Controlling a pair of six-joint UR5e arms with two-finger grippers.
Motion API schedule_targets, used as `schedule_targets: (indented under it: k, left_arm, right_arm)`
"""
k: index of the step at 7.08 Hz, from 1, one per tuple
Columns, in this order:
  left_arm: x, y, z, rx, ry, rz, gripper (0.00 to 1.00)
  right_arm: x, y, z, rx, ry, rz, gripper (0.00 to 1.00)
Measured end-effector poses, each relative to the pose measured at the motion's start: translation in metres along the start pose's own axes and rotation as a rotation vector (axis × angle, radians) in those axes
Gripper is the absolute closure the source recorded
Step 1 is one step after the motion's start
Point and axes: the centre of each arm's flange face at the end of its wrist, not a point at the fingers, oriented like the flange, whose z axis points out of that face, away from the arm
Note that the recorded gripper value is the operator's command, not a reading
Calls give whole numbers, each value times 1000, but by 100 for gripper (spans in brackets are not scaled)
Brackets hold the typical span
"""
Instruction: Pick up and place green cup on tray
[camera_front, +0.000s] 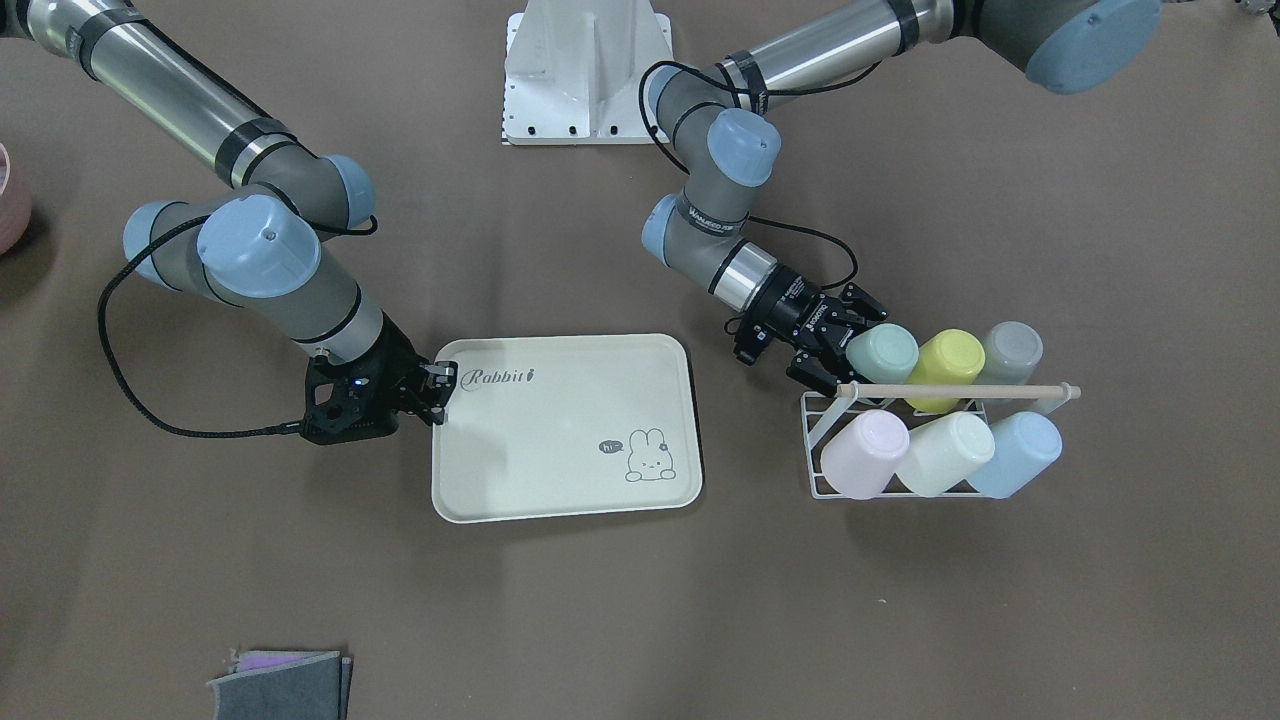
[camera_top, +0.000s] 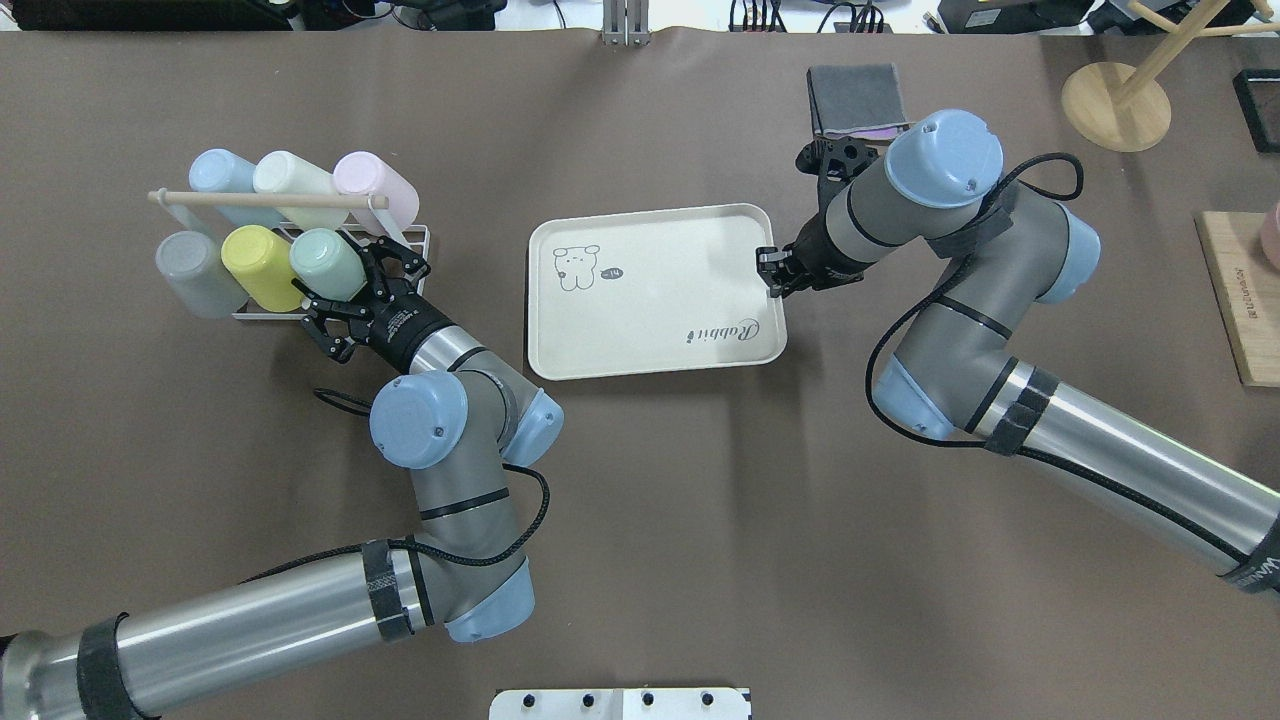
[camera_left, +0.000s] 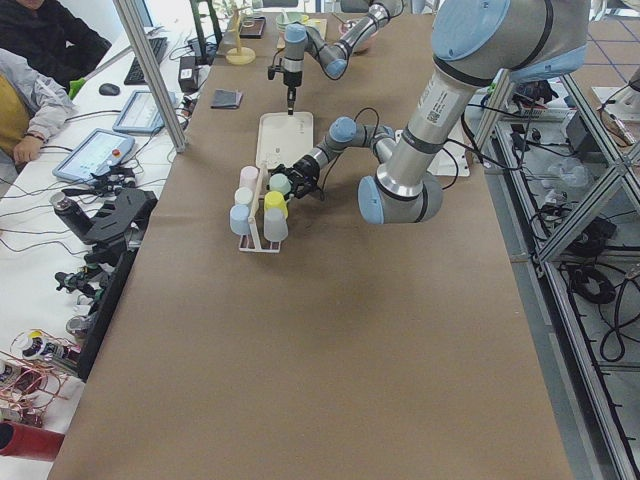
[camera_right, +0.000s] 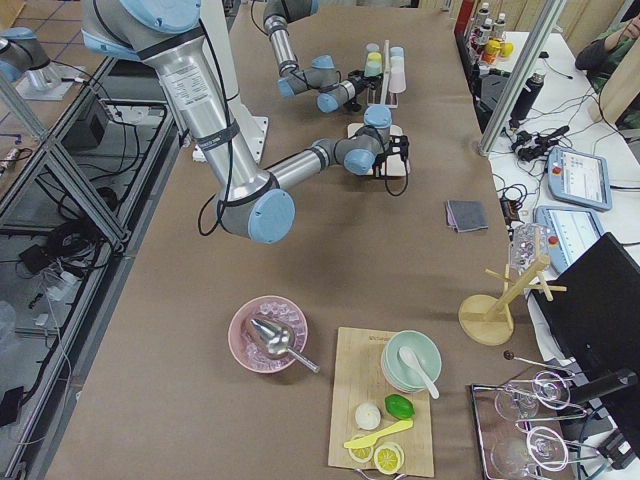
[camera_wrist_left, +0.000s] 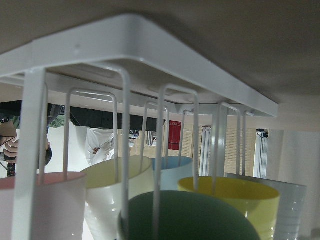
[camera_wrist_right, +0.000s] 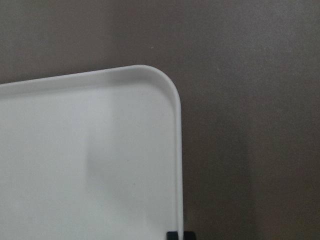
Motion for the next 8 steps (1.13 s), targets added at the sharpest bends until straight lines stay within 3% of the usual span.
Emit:
schedule_targets:
  k: [3,4,5,8]
  left_arm:
    - [-1,43,-12,-25,11,36,64]
    - [-2,61,-19,-24,13,37,64]
    - [-3,76,-25,-21,15,35,64]
    - [-12,115,-47,12,37,5,63]
  right_arm:
    - [-25,17,13,16,-3,13,100]
    - [-28,21,15,18,-4,13,72]
    - [-29,22,16,17,-4,14,1]
    - [-21,17,12,21,1,29,0]
